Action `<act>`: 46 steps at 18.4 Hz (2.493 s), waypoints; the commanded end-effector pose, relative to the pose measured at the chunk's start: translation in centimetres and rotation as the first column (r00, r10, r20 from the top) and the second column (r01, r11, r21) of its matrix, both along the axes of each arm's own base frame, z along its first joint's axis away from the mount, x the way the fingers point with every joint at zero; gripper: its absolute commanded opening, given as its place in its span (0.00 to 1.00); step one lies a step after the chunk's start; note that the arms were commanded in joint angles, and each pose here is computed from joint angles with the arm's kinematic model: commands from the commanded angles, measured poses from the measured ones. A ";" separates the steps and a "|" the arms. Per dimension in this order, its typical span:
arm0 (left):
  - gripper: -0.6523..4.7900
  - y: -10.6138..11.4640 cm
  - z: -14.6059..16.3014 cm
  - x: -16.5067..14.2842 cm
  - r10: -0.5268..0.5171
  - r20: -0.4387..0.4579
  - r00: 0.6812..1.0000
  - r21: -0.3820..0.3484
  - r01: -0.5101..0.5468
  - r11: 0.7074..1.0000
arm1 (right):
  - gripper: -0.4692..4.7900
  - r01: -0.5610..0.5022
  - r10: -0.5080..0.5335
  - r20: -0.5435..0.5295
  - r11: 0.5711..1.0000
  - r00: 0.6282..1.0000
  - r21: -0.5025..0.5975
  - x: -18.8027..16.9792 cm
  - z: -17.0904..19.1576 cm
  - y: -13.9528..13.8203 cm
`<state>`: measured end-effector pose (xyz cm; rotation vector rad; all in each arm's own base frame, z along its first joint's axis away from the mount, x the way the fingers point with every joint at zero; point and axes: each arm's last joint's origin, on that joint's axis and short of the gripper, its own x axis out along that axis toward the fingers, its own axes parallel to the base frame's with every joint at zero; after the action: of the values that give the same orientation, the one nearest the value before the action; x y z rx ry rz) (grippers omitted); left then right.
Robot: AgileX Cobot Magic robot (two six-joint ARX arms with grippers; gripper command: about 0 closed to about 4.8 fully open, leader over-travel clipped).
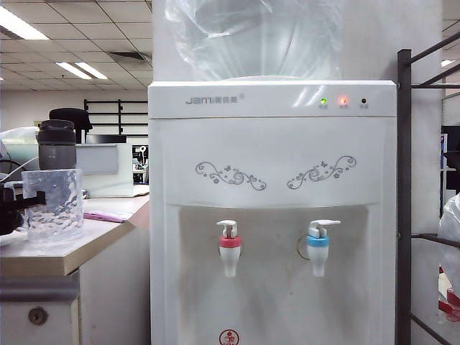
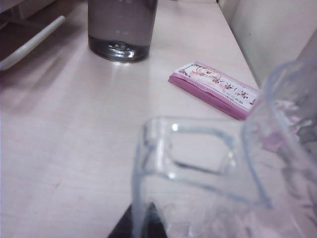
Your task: Pick up the plastic mug from the left desk, go to the hot water outlet of the water dispenser, press the vertical switch to get some water, then put the mug back on the desk.
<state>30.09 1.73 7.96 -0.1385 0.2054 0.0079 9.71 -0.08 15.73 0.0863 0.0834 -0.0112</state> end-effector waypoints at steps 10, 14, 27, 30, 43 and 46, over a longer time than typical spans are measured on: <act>0.11 -0.3 -0.3 -6.8 0.040 -0.043 0.998 0.013 -0.039 0.999 | 0.10 0.000 0.000 0.015 1.000 1.000 0.004 0.0 0.2 0.0; 0.11 -0.6 0.7 -10.2 0.039 -0.040 0.998 0.013 -0.038 0.999 | 0.10 0.000 0.000 0.015 1.000 1.000 0.004 0.0 0.1 0.0; 0.11 -6.9 3.1 -12.3 -0.291 0.086 0.953 0.017 0.291 0.957 | 0.10 0.001 -0.001 0.015 1.000 1.000 0.004 0.0 0.1 0.0; 0.11 -9.7 3.2 -13.2 -0.438 0.089 0.894 0.016 0.439 0.898 | 0.10 0.001 -0.001 0.015 1.000 1.000 0.004 0.0 0.2 0.0; 0.11 -17.0 3.6 -10.6 -0.658 0.062 0.751 -0.065 0.661 0.748 | 0.10 0.001 -0.001 0.015 1.000 1.000 0.004 0.0 0.1 0.0; 0.11 -18.0 1.1 -9.3 -0.654 -0.010 0.756 -0.138 0.647 0.750 | 0.10 0.001 -0.001 0.015 1.000 1.000 0.004 0.0 0.2 0.0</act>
<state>20.43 -16.02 9.15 -0.1733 0.3170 -0.7103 9.71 -0.08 15.73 0.0863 0.0834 -0.0112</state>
